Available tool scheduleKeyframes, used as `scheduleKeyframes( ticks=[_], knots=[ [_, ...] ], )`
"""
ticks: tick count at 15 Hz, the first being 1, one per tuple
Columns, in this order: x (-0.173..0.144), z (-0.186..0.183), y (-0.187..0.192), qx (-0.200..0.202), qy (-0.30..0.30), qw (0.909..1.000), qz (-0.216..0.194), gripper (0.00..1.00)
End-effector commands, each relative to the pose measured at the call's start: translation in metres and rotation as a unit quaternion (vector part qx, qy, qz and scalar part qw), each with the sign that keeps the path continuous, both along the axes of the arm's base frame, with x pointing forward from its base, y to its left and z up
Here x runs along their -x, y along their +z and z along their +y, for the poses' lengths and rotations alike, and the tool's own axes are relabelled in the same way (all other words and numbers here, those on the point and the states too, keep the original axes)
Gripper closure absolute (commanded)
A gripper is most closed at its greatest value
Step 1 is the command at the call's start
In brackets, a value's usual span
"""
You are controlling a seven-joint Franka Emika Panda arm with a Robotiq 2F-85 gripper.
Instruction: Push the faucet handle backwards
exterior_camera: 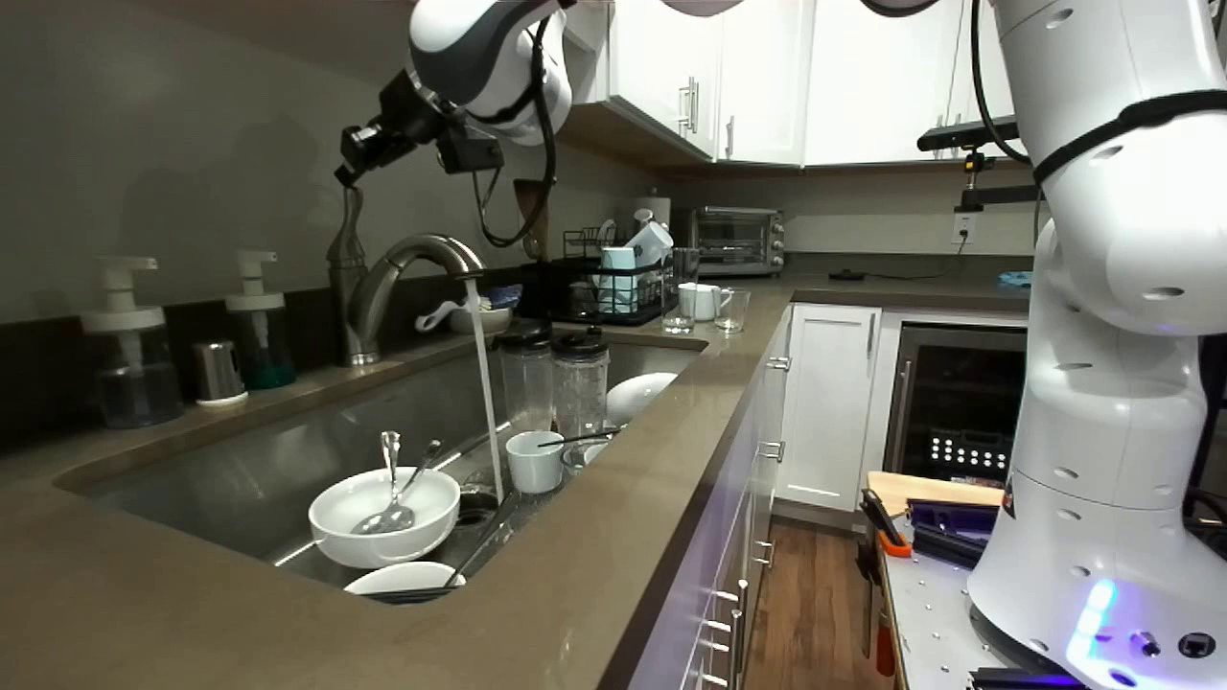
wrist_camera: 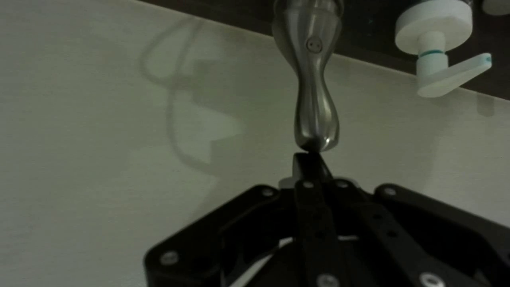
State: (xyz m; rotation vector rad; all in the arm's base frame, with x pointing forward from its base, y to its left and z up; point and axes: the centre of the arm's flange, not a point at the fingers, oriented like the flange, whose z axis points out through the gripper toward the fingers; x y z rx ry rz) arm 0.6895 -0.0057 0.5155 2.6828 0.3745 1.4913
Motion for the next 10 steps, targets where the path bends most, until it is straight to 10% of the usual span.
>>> scheduleKeyframes(
  ticks=[1, 10],
  knots=[
    [0.0076, -0.0115, -0.0058, -0.005, -0.003, 0.9996, 0.027, 1.00],
    [0.0138, -0.0107, -0.0085, -0.007, -0.006, 0.9993, 0.036, 1.00]
  ],
)
